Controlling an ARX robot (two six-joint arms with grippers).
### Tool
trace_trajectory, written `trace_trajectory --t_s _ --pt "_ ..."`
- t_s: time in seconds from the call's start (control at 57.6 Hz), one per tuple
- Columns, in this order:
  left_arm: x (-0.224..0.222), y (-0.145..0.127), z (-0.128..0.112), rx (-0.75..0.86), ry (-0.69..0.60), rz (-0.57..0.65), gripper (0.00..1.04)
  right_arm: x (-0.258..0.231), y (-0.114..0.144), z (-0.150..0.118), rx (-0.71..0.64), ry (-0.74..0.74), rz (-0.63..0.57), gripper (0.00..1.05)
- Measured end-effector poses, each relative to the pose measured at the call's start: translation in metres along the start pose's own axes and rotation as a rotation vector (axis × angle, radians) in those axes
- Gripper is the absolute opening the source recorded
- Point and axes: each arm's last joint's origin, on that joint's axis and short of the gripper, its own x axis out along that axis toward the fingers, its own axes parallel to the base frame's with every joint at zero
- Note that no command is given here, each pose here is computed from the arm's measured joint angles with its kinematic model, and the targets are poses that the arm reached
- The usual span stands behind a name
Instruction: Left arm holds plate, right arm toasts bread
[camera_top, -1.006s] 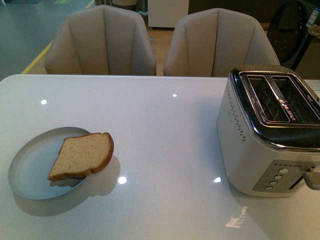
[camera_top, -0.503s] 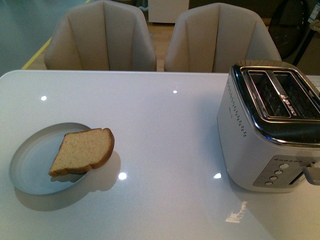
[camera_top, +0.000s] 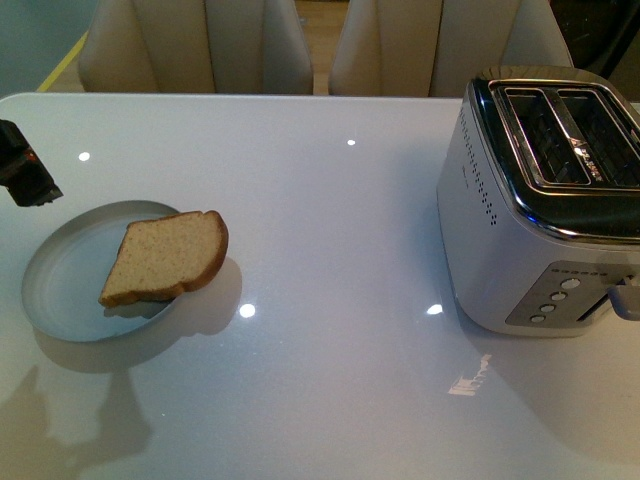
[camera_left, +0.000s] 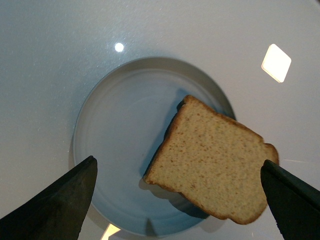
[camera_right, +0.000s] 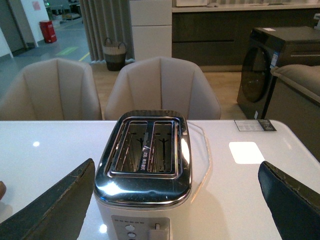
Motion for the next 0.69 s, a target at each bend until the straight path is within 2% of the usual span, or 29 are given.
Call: trace_trajectory --t_s 0.208,0.364,0.694 --pt "0.035 0.010 0.000 -0.127 0.042 0.088 0.97 0.000 0.000 0.000 0.000 0.000 0.000 0.96" --pt "0.063 0.024 -0.013 -0.243 0.084 0.174 0.97 0.000 0.000 0.000 0.000 0.000 0.000 0.96" --pt "0.094 0.038 -0.030 -0.277 0.110 0.274 0.97 0.000 0.000 0.000 0.000 0.000 0.000 0.96"
